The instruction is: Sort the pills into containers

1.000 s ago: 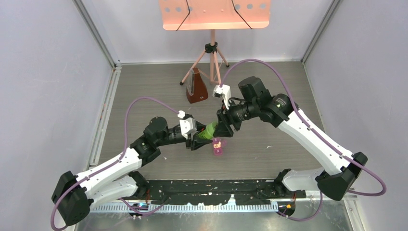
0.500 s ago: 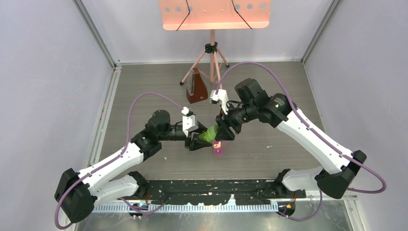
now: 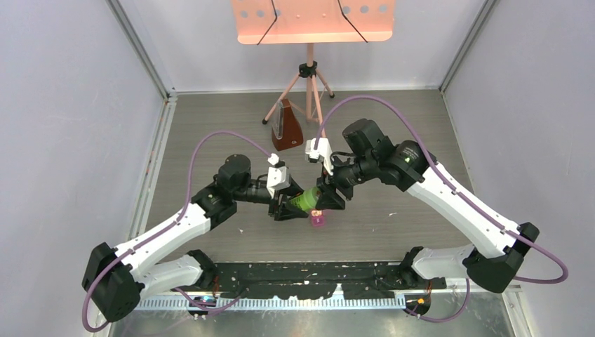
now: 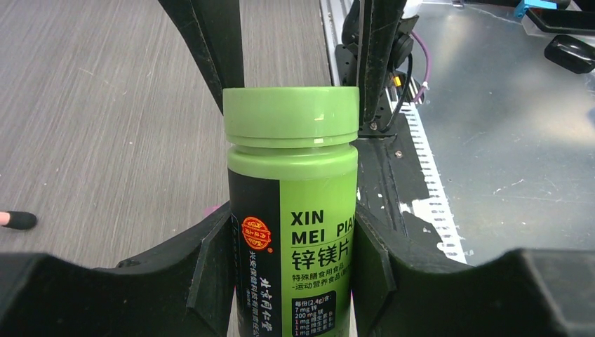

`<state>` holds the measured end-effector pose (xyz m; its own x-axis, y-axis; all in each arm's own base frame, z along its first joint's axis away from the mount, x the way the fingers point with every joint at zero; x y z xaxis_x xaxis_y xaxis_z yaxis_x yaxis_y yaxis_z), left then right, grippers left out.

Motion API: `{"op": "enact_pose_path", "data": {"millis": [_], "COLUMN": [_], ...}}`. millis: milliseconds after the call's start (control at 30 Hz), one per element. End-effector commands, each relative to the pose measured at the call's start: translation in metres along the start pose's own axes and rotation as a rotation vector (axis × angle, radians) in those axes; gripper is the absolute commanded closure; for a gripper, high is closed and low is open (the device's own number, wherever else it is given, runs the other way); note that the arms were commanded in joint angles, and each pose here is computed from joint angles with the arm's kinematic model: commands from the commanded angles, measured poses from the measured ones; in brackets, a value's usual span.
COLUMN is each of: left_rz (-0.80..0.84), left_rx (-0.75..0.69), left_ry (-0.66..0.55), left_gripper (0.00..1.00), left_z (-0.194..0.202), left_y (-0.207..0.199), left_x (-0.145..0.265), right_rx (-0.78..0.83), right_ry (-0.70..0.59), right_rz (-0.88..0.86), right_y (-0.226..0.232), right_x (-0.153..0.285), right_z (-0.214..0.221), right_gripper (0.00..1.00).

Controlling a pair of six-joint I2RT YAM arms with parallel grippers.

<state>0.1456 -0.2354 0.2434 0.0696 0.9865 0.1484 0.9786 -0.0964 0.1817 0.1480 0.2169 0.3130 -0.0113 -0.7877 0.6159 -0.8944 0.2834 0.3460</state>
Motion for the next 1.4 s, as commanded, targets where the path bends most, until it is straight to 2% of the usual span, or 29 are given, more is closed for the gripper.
{"op": "enact_pose_path", "data": {"millis": [0,67,200,367,500,600,667,867,900,1033,1200,1267,1367], "left_rz": [-0.007,-0.058,-0.202,-0.426,-0.444,-0.428,-0.450,-0.465,-0.466,-0.453,-0.396,-0.386,-0.347], "left_rx": [-0.120,-0.141,-0.220,-0.346,-0.386,-0.399,-0.397,-0.368,-0.358,-0.329,-0.300,-0.297,-0.286], "left_ry": [-0.130,-0.134,-0.107,-0.057,-0.031,-0.006,0.008,0.082,0.097,0.111,0.103,0.089,0.088], "left_gripper": [1.00,1.00,1.00,1.00,1.00,1.00,1.00,1.00,1.00,1.00,1.00,1.00,1.00], "left_z": [-0.036,-0.036,-0.033,-0.028,-0.020,-0.010,-0.003,0.015,0.017,0.020,0.016,0.015,0.013], "left_y": [0.007,0.012,0.027,0.047,0.053,0.050,0.049,0.049,0.048,0.037,0.024,0.021,0.018], "left_x": [-0.001,-0.001,0.003,0.015,0.013,0.013,0.015,0.017,0.019,0.028,0.031,0.031,0.030], "right_rx": [0.026,-0.062,-0.345,-0.685,-0.901,-0.981,-0.986,-0.906,-0.887,-0.763,-0.643,-0.573,-0.389], "right_ry": [-0.090,-0.101,-0.071,-0.115,-0.240,-0.304,-0.299,-0.357,-0.363,-0.426,-0.437,-0.426,-0.366], "right_rz": [0.038,0.048,0.121,0.255,0.323,0.369,0.392,0.403,0.397,0.404,0.410,0.375,0.221], "right_y": [-0.005,-0.006,-0.013,-0.018,-0.027,-0.036,-0.040,-0.042,-0.042,-0.036,-0.032,-0.028,-0.008], "right_x": [-0.002,-0.008,-0.023,-0.034,-0.050,-0.057,-0.060,-0.052,-0.050,-0.022,0.001,0.007,0.014], "right_z": [-0.014,-0.015,-0.019,-0.026,-0.032,-0.041,-0.046,-0.060,-0.059,-0.061,-0.063,-0.065,-0.067], "right_gripper": [0.47,0.47,0.51,0.49,0.47,0.45,0.42,0.06,0.04,0.01,0.03,0.03,0.01]}}
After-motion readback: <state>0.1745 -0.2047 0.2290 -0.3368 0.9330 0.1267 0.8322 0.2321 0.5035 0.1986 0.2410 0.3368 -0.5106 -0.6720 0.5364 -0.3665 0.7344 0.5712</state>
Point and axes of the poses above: each gripper's point midway between its finger pads, its own x axis back along the fingers, its own y axis along the line the jaws close on, z = x × y, the point moved 7 cm from there along x, back along the fingers, and after that the axes turned 14 degrees about -x, right-handed, at the moved point
